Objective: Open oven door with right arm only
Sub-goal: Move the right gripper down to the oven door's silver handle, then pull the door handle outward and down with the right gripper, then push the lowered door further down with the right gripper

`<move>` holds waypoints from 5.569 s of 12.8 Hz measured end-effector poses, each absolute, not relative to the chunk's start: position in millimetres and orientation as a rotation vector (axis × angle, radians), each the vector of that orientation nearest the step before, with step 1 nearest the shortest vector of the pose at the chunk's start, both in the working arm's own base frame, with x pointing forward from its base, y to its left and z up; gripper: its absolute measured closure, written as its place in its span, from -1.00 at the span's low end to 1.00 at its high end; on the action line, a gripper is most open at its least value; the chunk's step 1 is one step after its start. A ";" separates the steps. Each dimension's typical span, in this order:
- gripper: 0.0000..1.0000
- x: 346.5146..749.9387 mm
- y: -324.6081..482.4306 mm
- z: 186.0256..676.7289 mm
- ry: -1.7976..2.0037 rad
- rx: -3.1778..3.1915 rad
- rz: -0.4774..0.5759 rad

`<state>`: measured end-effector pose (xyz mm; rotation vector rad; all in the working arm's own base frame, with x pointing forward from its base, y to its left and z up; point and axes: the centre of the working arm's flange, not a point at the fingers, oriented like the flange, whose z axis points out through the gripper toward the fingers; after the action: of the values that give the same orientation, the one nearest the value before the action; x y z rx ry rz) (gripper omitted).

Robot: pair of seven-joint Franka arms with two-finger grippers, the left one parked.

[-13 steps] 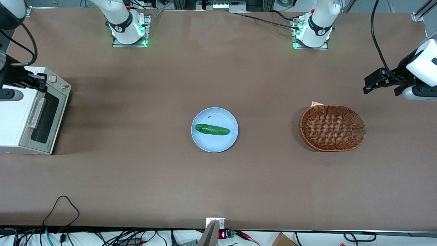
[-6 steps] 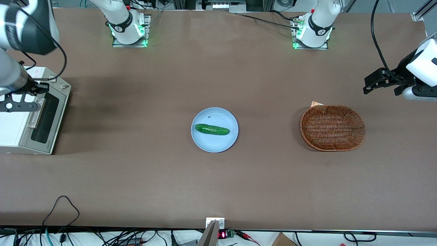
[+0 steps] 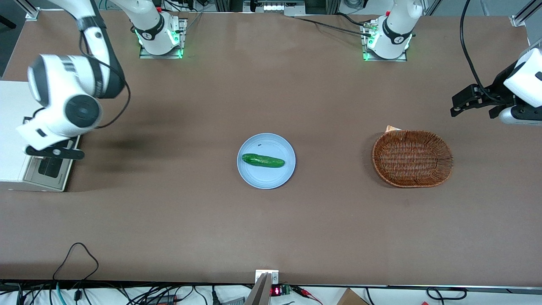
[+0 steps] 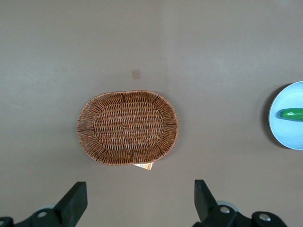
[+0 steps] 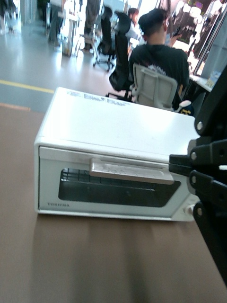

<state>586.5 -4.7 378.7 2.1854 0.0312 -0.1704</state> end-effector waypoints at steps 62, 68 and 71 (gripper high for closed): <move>0.98 586.4 47.5 169.5 0.132 2.170 -0.059; 0.98 582.4 50.7 138.0 0.174 2.187 -0.085; 0.98 580.4 50.7 128.8 0.184 2.187 -0.097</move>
<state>580.4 50.7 128.8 2.1874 0.1842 -0.0970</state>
